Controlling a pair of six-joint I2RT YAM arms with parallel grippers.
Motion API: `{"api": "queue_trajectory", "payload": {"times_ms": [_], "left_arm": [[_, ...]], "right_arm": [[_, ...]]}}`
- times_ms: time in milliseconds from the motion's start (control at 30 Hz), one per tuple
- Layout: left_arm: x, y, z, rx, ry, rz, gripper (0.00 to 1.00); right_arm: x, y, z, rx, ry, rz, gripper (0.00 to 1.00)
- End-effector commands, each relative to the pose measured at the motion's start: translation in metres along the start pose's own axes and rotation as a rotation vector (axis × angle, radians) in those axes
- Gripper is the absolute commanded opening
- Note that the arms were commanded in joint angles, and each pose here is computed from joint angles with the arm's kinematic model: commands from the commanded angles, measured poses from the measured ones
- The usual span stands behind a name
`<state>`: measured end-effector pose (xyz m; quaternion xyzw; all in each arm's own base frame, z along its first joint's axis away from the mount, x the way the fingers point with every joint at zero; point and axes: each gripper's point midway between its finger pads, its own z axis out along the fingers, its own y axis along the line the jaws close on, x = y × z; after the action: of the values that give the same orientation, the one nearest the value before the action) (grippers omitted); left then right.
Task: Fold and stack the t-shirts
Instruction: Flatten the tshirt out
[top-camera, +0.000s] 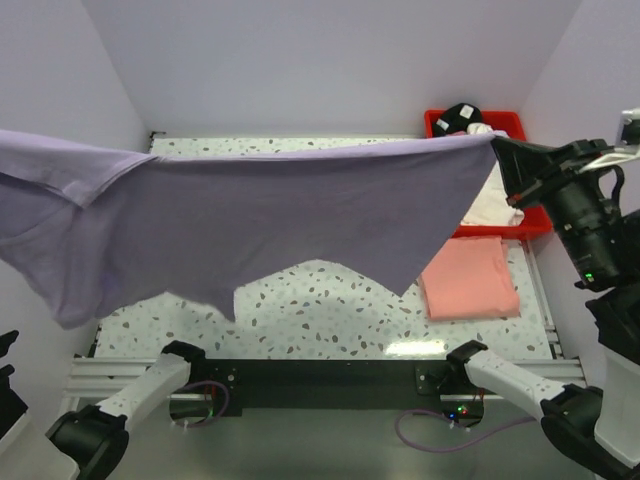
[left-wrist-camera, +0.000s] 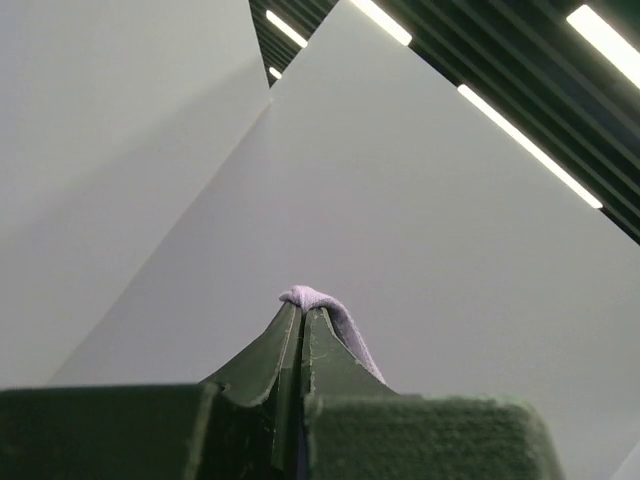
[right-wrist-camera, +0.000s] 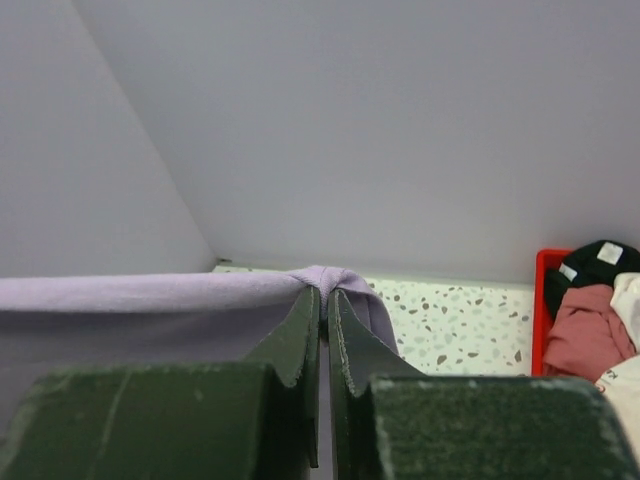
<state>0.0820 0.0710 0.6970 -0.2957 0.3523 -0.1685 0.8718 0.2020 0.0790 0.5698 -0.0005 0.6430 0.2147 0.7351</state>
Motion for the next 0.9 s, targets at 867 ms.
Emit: {"api": "queue_trajectory", "payload": {"times_ms": [867], "left_arm": [[0.667, 0.306, 0.078, -0.311, 0.795, 0.936, 0.02]], "right_arm": [[0.445, -0.180, 0.280, 0.301, 0.794, -0.092, 0.00]]}}
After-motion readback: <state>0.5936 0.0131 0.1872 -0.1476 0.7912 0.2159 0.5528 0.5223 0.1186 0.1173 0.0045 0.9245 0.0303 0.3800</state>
